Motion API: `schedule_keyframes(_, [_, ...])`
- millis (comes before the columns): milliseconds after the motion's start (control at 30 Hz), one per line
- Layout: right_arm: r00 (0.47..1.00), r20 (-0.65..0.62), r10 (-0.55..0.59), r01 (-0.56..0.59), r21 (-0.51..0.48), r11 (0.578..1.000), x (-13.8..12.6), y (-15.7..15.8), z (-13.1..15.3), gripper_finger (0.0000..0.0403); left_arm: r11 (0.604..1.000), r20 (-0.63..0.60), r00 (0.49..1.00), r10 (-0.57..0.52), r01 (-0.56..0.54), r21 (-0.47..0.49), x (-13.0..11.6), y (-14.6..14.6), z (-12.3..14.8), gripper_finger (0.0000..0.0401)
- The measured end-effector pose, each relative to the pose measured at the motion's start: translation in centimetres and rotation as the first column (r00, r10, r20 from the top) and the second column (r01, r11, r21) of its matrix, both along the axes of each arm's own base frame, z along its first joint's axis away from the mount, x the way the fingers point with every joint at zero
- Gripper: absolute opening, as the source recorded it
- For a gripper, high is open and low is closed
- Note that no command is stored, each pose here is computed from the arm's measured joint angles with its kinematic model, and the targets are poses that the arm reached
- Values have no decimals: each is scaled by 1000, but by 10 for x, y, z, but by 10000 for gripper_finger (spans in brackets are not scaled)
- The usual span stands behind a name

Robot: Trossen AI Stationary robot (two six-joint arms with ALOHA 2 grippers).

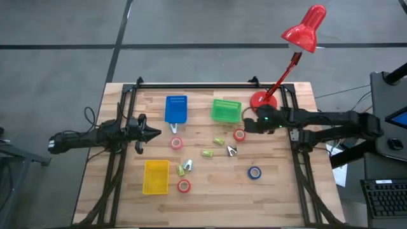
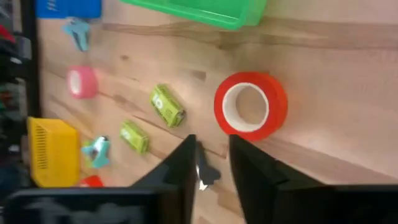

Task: Pick and place Stapler, Stapler remover, tape
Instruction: Put the red tape into the green basket

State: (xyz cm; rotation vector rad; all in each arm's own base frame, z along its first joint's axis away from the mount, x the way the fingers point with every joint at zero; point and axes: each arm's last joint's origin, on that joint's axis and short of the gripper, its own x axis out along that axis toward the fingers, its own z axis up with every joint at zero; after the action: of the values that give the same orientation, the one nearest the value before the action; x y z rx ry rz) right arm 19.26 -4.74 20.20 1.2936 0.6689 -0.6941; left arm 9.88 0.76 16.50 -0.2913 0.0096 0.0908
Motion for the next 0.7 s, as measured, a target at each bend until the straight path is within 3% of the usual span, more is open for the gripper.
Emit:
schedule_keyframes(167, [994, -98, 38, -39, -4, 999, 25, -9, -4, 179, 1000, 0, 1000, 0, 0, 0, 0, 0, 0, 30])
schedule_keyframes(267, [973, -213, 88, -92, -13, 996, 32, -11, -9, 201, 1000, 0, 1000, -1, 1, 0, 0, 0, 0, 30])
schedule_keyframes(367, [941, -314, 127, -146, -38, 989, 37, -13, -15, 206, 1000, 0, 1000, 0, 0, 0, 0, 0, 0, 30])
schedule_keyframes(700, [877, -444, 185, -222, -33, 975, 50, -18, -46, 193, 1000, 1, 1000, 0, 0, 0, 0, 0, 0, 30])
